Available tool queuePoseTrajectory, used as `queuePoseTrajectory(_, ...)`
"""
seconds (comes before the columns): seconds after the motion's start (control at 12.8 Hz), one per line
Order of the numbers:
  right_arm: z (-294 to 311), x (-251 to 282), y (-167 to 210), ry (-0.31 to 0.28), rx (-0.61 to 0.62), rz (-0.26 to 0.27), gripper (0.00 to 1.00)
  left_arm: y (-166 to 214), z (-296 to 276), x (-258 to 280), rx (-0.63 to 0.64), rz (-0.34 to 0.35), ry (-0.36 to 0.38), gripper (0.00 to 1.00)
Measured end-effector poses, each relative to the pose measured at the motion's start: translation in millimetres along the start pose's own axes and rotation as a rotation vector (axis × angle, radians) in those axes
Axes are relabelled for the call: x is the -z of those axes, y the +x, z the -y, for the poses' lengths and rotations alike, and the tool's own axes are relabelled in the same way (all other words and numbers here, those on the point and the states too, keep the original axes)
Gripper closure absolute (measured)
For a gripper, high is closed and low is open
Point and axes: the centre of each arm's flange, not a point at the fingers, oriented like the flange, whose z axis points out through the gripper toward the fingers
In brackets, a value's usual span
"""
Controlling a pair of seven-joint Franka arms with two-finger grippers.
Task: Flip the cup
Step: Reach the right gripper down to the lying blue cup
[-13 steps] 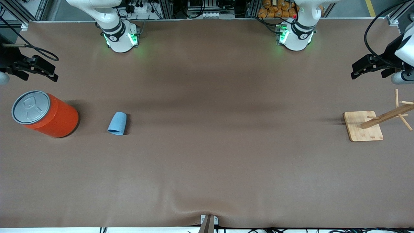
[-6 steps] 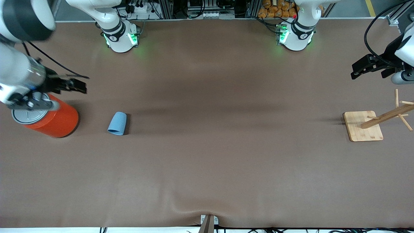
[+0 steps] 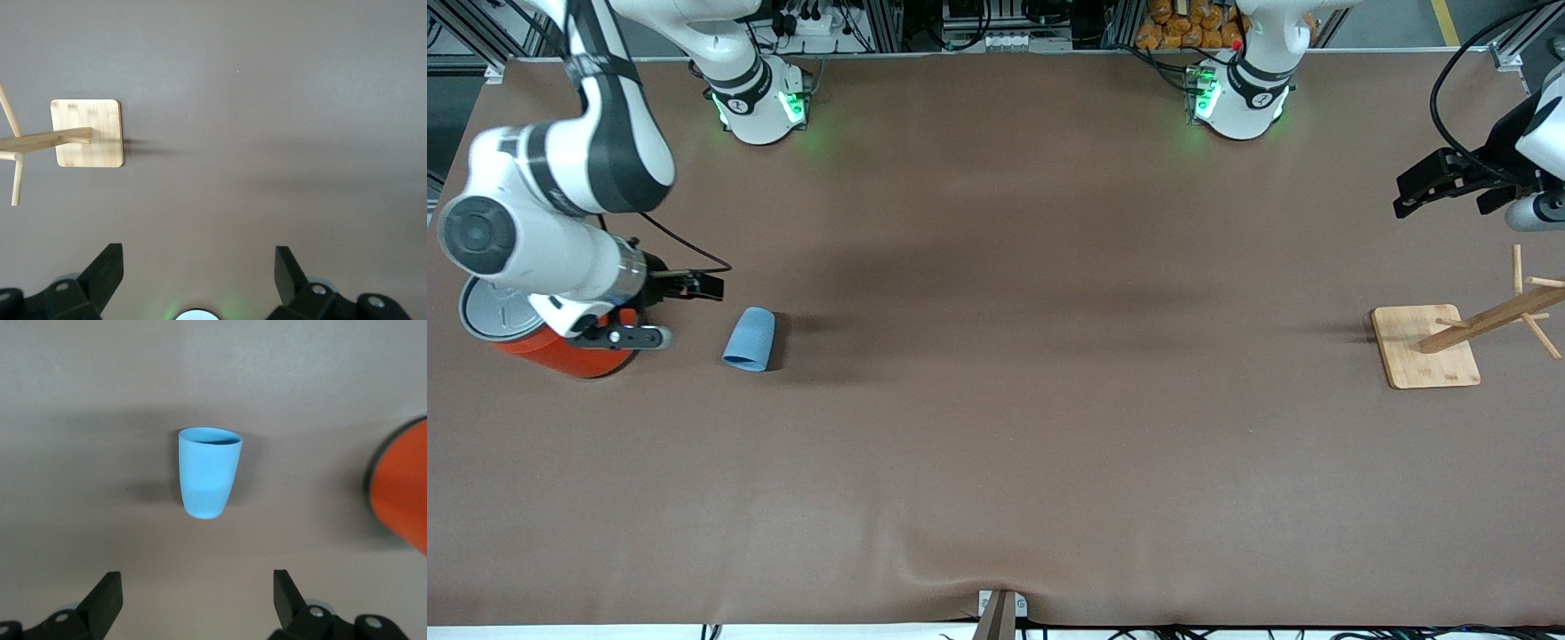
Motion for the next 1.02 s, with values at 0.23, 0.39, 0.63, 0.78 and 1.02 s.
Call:
queuePoseTrajectory(0.23, 1, -72, 6, 0.004, 0.003, -0.025, 0.0, 0, 0, 0, 0.0, 0.0, 0.0, 0.0)
queuePoseTrajectory(0.39, 1, -107, 6, 0.006, 0.008, -0.034, 0.0, 0, 0, 0, 0.0, 0.0, 0.0, 0.0)
queuePoseTrajectory(0.63, 9, -130, 12, 0.008, 0.023, -0.055, 0.0, 0, 0, 0, 0.0, 0.0, 0.0, 0.0)
queuePoseTrajectory(0.78, 9, -146, 19, 0.011, 0.025, -0.075, 0.0, 0, 0, 0, 0.0, 0.0, 0.0, 0.0)
queuePoseTrajectory(1.02, 7, -171, 27, 0.013, 0.045, -0.093, 0.0, 0, 0, 0, 0.0, 0.0, 0.0, 0.0)
